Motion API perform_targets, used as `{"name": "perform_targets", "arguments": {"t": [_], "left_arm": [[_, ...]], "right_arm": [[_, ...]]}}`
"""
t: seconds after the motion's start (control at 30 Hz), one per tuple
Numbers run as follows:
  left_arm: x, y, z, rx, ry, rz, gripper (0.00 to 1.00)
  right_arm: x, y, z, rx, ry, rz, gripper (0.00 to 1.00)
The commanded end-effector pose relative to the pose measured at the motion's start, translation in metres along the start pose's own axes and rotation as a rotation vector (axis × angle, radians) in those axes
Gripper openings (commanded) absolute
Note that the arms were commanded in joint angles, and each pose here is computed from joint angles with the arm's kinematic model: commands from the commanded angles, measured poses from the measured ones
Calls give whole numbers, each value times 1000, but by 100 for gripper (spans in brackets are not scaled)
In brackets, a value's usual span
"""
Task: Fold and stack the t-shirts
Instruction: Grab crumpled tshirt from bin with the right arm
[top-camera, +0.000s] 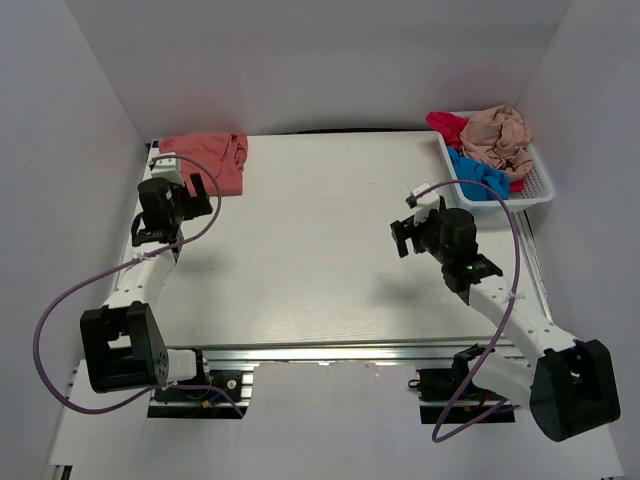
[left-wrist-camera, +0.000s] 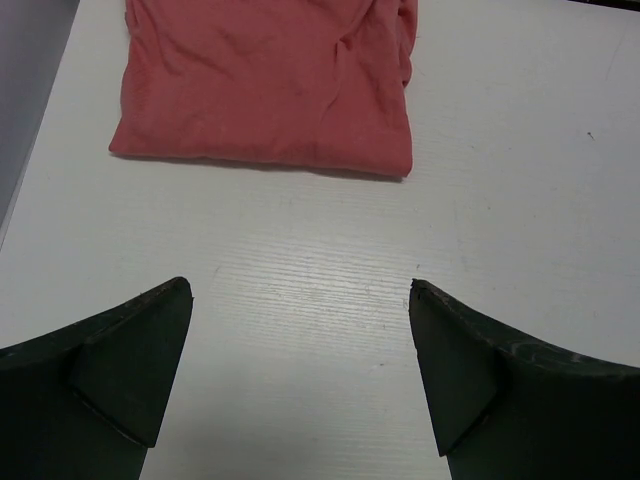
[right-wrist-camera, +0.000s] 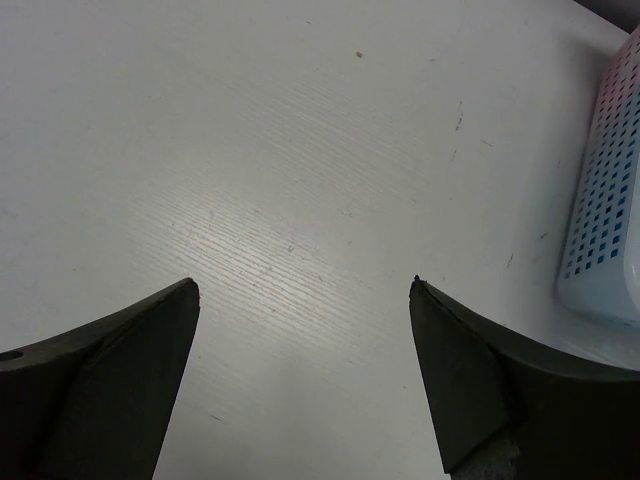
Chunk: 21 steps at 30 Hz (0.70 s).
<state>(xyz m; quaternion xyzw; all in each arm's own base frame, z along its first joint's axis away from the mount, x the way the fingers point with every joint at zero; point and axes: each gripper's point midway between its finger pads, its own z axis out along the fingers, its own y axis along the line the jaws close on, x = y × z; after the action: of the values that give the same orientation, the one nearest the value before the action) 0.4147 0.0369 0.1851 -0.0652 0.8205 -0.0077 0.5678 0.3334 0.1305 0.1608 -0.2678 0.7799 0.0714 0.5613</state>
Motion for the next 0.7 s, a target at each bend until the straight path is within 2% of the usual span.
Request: {"name": "perform_targets", "arguments": {"t": [0.0,0.17,0.4,0.57,0.6,0.67], "left_arm": [[-14,-6,-8,30,-37,8,98],[-13,-11,-11,57,-44,8,98],[-14,-3,-14,21,-48,47,98],[-15,28,-13,-158,-88,4,98],[-2,31,-13,-173,-72,17,98],[-3,30,-17,-163,-114,16,98]], "right_arm": [[-30,-9,-6,34,-96,3,89],[-37,-13,-12,50,-117,-23,89],[-63,-42,-27,205,-195,-62,89],[-83,-58,-22,250,-214,-195,89],[-79,-63,-16,254,-192,-204,89],[-81,-63,-8,211,-172,-210,89]]}}
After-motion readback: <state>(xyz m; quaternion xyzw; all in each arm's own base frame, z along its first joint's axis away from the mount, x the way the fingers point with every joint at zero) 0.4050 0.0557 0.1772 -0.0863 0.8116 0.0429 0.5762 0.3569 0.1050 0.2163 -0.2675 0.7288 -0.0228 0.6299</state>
